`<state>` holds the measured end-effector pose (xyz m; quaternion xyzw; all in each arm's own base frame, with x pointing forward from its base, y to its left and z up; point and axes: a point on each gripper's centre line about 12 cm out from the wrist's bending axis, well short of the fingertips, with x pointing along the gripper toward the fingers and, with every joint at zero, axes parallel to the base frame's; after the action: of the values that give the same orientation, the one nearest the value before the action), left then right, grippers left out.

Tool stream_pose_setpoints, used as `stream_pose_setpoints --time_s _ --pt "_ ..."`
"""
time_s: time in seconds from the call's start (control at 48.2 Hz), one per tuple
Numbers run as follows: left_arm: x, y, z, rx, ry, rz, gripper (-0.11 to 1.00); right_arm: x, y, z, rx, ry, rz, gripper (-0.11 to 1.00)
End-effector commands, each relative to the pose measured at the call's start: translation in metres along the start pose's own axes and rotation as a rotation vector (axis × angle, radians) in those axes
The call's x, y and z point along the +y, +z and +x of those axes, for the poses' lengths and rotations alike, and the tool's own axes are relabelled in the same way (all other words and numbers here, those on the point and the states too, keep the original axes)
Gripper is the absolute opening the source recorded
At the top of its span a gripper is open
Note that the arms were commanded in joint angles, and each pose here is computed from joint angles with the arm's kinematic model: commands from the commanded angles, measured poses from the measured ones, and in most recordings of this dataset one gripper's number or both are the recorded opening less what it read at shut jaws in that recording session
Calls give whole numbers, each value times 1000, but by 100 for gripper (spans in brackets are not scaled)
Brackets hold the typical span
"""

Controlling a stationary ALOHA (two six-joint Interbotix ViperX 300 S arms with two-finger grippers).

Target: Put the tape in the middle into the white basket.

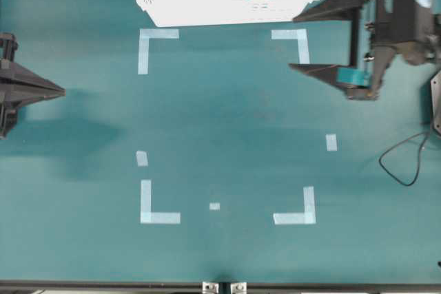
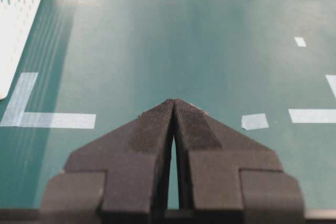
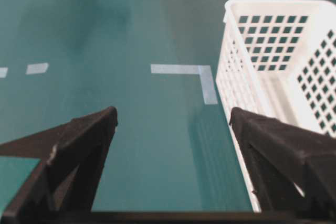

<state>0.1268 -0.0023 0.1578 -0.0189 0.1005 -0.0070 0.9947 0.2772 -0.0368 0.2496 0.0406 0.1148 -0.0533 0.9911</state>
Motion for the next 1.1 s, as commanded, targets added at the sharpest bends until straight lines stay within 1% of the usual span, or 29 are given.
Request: stream_pose_setpoints --time_s 0.0,0.27,0.415,0.56,0.768,1.079 --pt "-1 5 0 -12 -3 2 -11 1 5 -14 -29 0 -3 99" --pt "-1 5 0 -12 -3 2 -11 1 -16 -58 -3 -20 5 99" --pt "0 5 0 -12 -2 3 -11 3 -32 -78 1 -15 22 99" --pt "-1 5 0 -12 -3 5 -11 3 -45 -94 -9 -12 25 99" --pt "-1 5 0 -12 -3 7 -11 3 -67 -109 11 -10 23 99" --pt "-1 5 0 -12 -3 7 -11 1 -93 -112 64 -17 18 99"
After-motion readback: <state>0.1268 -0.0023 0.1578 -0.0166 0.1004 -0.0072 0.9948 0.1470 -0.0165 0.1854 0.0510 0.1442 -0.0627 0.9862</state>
